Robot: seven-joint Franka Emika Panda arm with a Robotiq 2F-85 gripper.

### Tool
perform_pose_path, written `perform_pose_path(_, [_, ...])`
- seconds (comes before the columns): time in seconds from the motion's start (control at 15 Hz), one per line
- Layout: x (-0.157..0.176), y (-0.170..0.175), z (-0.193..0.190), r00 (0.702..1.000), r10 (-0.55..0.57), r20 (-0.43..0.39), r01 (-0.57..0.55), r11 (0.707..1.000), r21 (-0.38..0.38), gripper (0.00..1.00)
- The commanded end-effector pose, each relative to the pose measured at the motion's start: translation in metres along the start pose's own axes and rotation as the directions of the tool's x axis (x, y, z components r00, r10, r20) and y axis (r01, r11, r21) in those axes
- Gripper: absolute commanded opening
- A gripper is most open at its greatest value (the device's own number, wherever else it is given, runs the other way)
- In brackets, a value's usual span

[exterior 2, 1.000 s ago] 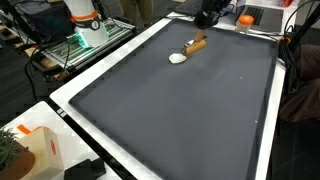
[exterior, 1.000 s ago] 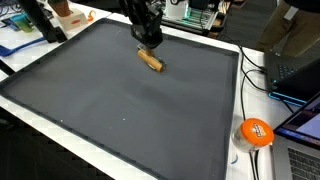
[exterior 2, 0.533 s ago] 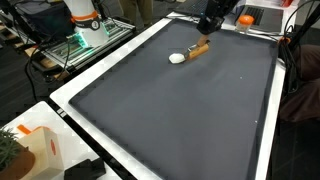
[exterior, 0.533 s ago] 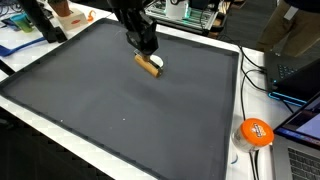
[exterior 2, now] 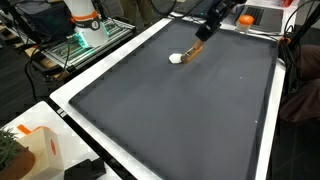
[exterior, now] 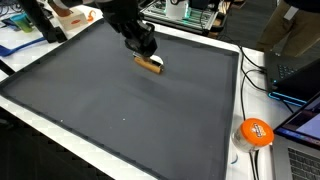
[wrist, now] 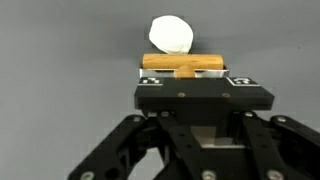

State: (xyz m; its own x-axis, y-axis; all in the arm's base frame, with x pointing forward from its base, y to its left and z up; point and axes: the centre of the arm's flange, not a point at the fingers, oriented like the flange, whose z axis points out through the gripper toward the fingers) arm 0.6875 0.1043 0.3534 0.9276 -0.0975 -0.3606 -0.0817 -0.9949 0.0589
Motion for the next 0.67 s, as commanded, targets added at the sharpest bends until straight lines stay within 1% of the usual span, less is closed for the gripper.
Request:
perform_pose_path(0.0, [0.023,0.000,-0.008,0.995,-0.035,0.099,0.034,0.999,0.013,0.22])
perform_pose_path(0.2, [0.031,-0.003,-0.005,0.987,-0.008,0.158,0.006,1.000,0.016,0.22])
perform_pose_path(0.27, [0.034,-0.004,-0.004,0.987,-0.001,0.163,-0.003,1.000,0.026,0.22])
perform_pose_path(0.33, [0.037,-0.005,-0.004,0.986,0.008,0.167,-0.014,0.999,0.034,0.22])
perform_pose_path(0.6, [0.049,-0.009,-0.005,0.990,0.043,0.137,-0.054,0.996,0.074,0.22])
